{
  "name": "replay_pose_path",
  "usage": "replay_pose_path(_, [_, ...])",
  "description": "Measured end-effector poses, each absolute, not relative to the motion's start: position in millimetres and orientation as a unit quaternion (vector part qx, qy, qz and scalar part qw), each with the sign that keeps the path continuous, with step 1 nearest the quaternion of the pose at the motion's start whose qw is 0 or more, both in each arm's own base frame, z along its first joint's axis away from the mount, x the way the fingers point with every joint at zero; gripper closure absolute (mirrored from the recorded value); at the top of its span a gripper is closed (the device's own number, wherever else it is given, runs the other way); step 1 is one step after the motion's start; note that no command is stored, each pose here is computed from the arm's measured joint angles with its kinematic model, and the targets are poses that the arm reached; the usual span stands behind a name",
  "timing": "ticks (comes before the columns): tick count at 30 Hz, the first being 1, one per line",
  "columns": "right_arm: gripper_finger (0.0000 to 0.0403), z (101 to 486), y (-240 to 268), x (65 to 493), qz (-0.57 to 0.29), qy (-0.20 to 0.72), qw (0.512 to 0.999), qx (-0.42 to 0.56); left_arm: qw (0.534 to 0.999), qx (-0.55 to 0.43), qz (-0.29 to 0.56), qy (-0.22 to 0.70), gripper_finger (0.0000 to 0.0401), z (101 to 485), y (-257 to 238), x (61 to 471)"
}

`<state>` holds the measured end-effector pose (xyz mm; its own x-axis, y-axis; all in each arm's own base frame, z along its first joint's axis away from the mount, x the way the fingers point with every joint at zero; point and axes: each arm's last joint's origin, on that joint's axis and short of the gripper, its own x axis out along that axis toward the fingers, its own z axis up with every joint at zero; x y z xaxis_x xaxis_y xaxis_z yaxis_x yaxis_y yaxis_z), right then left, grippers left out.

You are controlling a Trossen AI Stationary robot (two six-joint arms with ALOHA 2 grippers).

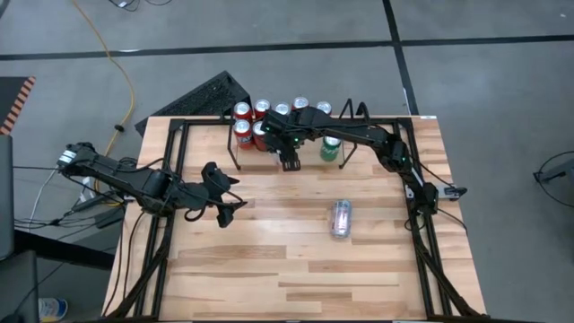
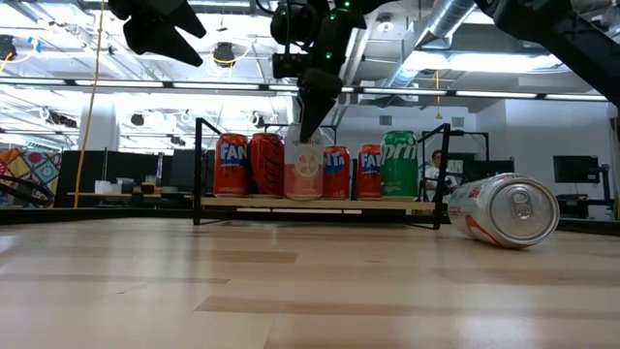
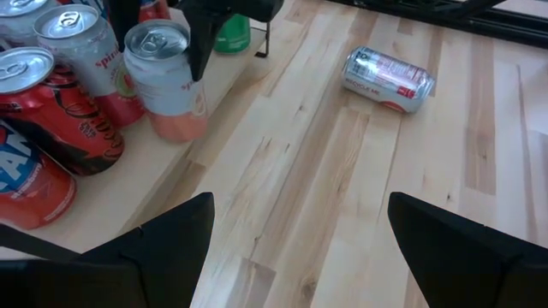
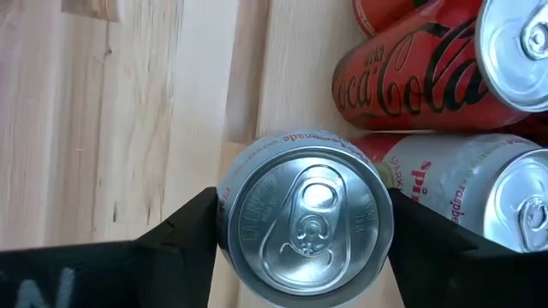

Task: Place canned beverage on shelf
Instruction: Adjust the orange white soda can on the shelf

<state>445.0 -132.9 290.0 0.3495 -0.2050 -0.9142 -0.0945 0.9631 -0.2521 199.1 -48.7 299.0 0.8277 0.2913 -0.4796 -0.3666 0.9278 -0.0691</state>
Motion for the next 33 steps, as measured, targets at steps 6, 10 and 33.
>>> replay_pose_path(6, [0.0107,289.5,-132.6,444.5,-0.034,0.572,0.810,-0.127,0.953,-0.080,0.172,0.238,0.0067,298.9,-48.7,199.1])
replay_pose_path(10, [0.0086,289.1,-132.1,442.8,-0.038,0.579,0.806,-0.116,0.953,-0.079,0.172,0.238,0.0067,298.9,-48.7,199.1])
replay_pose_path(33, [0.0037,290.7,-136.7,442.4,-0.138,0.587,0.786,-0.137,0.952,-0.081,0.172,0.238,0.0067,298.9,-48.7,199.1])
